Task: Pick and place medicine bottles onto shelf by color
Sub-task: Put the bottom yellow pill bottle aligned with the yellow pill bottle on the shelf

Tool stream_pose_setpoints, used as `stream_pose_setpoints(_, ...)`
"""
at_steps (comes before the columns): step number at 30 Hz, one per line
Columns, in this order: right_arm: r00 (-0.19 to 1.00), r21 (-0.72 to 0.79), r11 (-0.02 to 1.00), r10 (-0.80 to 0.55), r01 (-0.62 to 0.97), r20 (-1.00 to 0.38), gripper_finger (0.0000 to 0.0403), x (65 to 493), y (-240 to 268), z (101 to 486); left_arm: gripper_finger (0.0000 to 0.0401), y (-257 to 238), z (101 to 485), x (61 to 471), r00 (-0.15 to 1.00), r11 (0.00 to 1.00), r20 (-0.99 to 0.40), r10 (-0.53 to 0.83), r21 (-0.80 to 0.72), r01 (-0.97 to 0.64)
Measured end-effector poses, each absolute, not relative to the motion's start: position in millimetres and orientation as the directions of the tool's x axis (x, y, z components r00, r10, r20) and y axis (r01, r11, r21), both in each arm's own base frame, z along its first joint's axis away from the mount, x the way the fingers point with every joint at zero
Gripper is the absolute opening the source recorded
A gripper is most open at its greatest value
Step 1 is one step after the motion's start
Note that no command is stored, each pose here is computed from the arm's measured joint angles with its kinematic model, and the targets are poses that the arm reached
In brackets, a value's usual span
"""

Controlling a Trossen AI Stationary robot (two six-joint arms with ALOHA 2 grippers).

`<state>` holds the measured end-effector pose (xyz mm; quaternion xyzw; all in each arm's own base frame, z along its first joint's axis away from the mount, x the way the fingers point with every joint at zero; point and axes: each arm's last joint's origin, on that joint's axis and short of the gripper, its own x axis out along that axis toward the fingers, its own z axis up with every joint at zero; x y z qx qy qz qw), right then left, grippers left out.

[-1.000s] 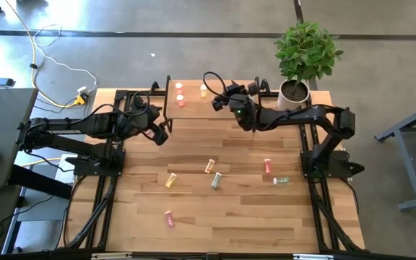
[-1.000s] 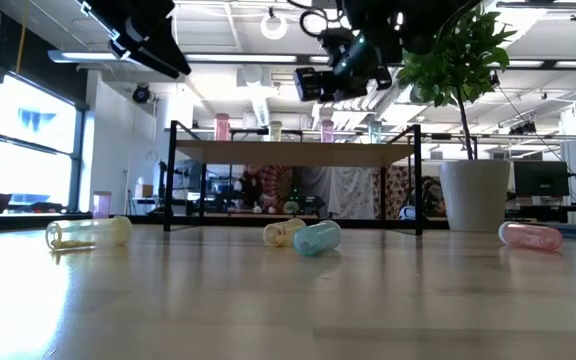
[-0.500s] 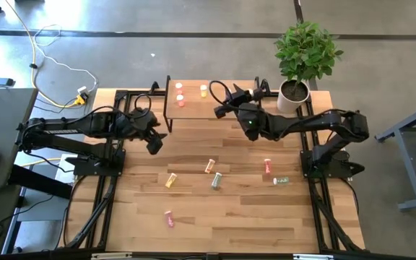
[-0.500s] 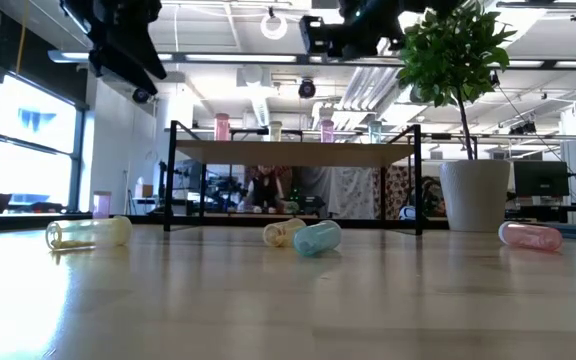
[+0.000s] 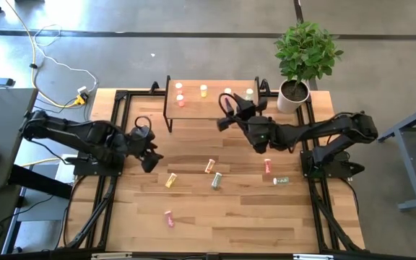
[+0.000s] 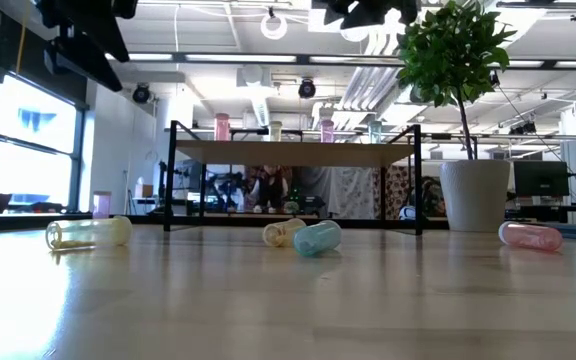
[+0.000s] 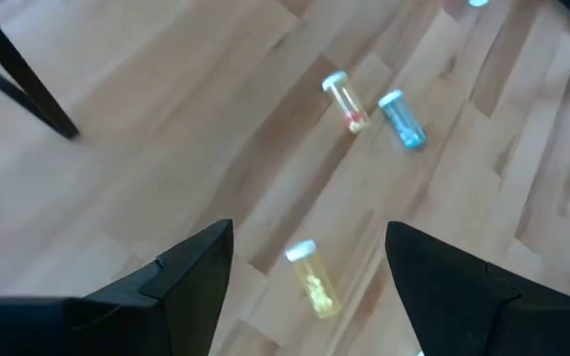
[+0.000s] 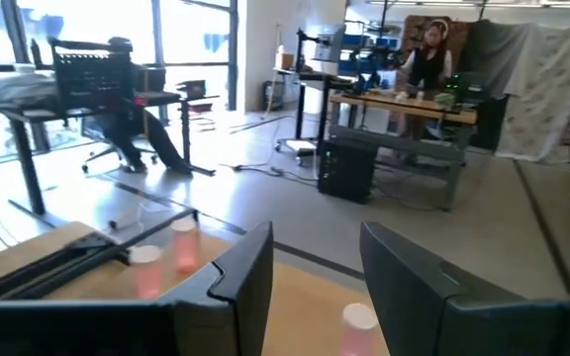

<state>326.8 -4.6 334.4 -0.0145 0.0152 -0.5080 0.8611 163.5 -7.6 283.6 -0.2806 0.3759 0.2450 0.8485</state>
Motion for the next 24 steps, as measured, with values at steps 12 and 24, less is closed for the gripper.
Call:
stream_pose_setpoints(12, 0.633, 0.071, 0.630, -0.773, 0.773, -0.033, 0.0145, 331.8, -18.1, 331.9, 0.0257, -43.0, 256.7, 186.9, 0.496, 0.668, -0.847, 0.191, -0.258, -0.698)
stream_pose_setpoints(24, 0.889, 0.143, 0.901, -0.360, 0.410, -0.281, 0.0145, 337.1, -34.2, 334.2, 0.0257, -72.1, 213.3, 212.5, 0.333, 0.625, -0.921, 0.201, -0.141, -0.768)
